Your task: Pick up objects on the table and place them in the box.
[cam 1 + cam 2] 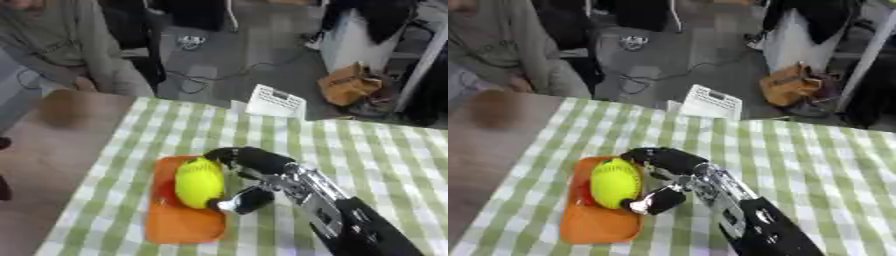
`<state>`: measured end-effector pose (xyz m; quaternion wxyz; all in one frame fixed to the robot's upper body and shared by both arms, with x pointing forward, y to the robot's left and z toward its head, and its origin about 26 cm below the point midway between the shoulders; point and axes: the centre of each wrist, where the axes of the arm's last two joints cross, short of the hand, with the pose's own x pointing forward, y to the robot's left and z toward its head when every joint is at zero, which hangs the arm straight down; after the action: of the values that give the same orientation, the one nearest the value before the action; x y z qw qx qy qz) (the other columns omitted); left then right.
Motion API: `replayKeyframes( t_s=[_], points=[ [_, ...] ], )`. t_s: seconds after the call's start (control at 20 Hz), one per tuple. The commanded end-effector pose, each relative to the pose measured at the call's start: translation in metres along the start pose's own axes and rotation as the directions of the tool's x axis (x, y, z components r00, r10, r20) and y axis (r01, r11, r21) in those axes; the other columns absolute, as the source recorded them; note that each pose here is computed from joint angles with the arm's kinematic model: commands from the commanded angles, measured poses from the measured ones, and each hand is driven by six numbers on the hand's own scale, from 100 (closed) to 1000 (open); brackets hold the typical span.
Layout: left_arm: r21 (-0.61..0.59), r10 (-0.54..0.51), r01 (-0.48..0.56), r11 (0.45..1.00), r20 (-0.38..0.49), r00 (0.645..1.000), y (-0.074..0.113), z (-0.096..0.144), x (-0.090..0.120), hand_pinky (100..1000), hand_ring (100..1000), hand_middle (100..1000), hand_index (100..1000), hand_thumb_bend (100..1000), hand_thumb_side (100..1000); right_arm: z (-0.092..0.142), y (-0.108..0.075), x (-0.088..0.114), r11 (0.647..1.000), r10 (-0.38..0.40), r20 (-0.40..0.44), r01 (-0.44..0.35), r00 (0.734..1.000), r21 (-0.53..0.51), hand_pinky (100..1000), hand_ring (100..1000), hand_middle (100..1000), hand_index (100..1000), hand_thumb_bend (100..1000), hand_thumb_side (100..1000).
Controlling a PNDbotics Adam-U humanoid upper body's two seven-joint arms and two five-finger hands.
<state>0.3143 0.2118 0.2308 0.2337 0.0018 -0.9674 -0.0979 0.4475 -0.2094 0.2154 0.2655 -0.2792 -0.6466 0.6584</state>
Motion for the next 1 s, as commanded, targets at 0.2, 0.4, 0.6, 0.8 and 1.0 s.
replayKeyframes(
  t_s=[0.2, 0.4, 0.6, 0.8, 1.0],
  points=[
    [0.0, 0.004, -0.004, 1.0, 0.025, 1.0, 0.0007, -0.0025, 0.0056, 326, 709, 822, 794, 100, 940, -0.001, 0.0002, 0.0015, 1.0, 0.018, -0.001, -0.018, 1.0, 0.02, 898, 967, 1000, 983, 552, 813],
    [0.0, 0.004, -0.004, 1.0, 0.025, 1.0, 0.0005, -0.0023, 0.0056, 328, 709, 821, 795, 100, 939, -0.0005, -0.0009, 0.0025, 1.0, 0.017, 0.002, -0.017, 1.0, 0.008, 904, 968, 1000, 985, 548, 815],
    [0.0, 0.005, -0.005, 1.0, 0.024, 1.0, 0.0004, -0.0022, 0.0055, 329, 709, 821, 795, 100, 938, 0.0001, -0.0002, 0.0022, 1.0, 0.016, -0.001, -0.016, 1.0, 0.004, 904, 967, 1000, 987, 541, 810],
    [0.0, 0.005, -0.005, 1.0, 0.025, 1.0, 0.0003, -0.0022, 0.0055, 330, 709, 821, 795, 100, 937, 0.0004, -0.0005, 0.0024, 1.0, 0.018, -0.001, -0.018, 1.0, -0.001, 904, 967, 1000, 987, 532, 811],
    [0.0, 0.005, -0.005, 1.0, 0.025, 1.0, 0.0002, -0.0022, 0.0055, 331, 709, 821, 795, 100, 936, 0.001, -0.0054, 0.004, 1.0, 0.022, 0.006, -0.022, 1.0, -0.022, 903, 965, 1000, 987, 528, 807]
  ],
)
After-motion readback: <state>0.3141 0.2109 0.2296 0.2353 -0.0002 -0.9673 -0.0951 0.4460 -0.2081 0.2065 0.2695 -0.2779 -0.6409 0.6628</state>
